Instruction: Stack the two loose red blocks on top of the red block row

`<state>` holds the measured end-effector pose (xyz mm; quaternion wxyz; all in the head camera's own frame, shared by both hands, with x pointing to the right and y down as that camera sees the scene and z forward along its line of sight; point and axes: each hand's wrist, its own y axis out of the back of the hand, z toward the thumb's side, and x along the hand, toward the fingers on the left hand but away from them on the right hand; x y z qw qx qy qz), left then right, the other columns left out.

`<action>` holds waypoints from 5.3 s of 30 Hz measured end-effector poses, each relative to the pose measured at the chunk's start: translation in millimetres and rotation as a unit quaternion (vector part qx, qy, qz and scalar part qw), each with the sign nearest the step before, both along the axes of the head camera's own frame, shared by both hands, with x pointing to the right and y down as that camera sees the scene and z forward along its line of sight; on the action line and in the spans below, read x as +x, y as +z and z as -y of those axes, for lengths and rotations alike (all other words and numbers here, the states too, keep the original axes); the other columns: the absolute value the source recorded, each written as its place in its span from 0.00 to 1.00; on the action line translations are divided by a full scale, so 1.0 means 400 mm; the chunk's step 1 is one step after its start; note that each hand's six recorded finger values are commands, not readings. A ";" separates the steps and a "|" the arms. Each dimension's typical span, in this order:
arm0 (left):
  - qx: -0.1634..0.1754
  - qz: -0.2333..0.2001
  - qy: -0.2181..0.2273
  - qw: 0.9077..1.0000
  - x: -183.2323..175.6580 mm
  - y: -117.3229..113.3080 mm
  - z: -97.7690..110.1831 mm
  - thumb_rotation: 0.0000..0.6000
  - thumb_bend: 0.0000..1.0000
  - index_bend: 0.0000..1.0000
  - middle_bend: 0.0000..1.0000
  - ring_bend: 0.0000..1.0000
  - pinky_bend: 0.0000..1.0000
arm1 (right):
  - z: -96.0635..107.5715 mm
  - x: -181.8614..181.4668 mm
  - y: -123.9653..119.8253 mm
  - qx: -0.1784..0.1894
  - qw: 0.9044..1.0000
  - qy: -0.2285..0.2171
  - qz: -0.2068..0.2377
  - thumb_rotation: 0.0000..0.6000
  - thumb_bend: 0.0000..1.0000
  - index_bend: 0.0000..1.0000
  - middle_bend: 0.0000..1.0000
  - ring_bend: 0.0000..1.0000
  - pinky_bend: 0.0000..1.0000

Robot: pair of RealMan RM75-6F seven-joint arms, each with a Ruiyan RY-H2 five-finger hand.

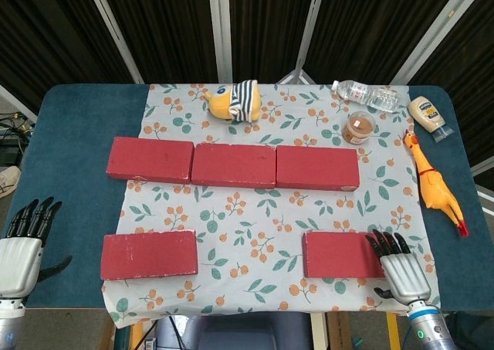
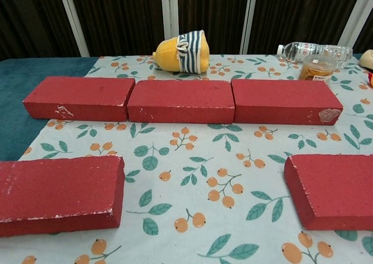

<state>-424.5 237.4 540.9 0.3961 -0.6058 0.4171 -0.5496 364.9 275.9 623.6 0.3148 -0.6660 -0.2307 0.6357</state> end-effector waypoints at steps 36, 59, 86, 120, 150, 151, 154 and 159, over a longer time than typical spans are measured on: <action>-0.007 0.006 -0.008 1.000 -0.009 0.008 0.008 1.00 0.00 0.08 0.04 0.00 0.09 | 0.067 -0.153 0.057 -0.018 0.997 -0.062 -0.045 1.00 0.10 0.00 0.03 0.00 0.00; -0.011 0.007 -0.006 1.000 -0.008 0.013 0.009 1.00 0.00 0.11 0.04 0.00 0.09 | 0.078 -0.189 0.074 -0.031 0.996 -0.069 -0.053 1.00 0.10 0.18 0.31 0.13 0.00; -0.004 0.022 -0.039 0.999 -0.046 0.027 0.041 1.00 0.00 0.11 0.03 0.00 0.09 | 0.428 -0.277 -0.106 0.025 0.999 -0.027 -0.028 1.00 0.10 0.26 0.31 0.13 0.00; -0.007 0.077 -0.077 0.994 -0.088 0.086 0.089 1.00 0.00 0.11 0.04 0.00 0.09 | 0.745 -0.693 0.106 -0.050 0.993 -0.070 -0.081 1.00 0.10 0.26 0.31 0.13 0.00; -0.010 0.088 -0.075 0.993 -0.081 0.094 0.084 1.00 0.00 0.11 0.04 0.00 0.09 | 0.734 -0.643 0.152 -0.058 0.994 -0.063 -0.063 1.00 0.10 0.26 0.31 0.13 0.00; -0.010 0.088 -0.075 0.993 -0.081 0.094 0.085 1.00 0.00 0.11 0.04 0.00 0.09 | 0.733 -0.642 0.152 -0.058 0.994 -0.062 -0.062 1.00 0.10 0.26 0.31 0.13 0.00; -0.010 0.089 -0.076 0.993 -0.082 0.094 0.084 1.00 0.00 0.11 0.04 0.00 0.09 | 0.731 -0.638 0.153 -0.057 0.995 -0.062 -0.060 1.00 0.10 0.26 0.31 0.13 0.00; -0.010 0.089 -0.074 0.993 -0.079 0.094 0.083 1.00 0.00 0.11 0.04 0.00 0.09 | 0.726 -0.632 0.156 -0.058 0.994 -0.064 -0.060 1.00 0.10 0.26 0.31 0.13 0.00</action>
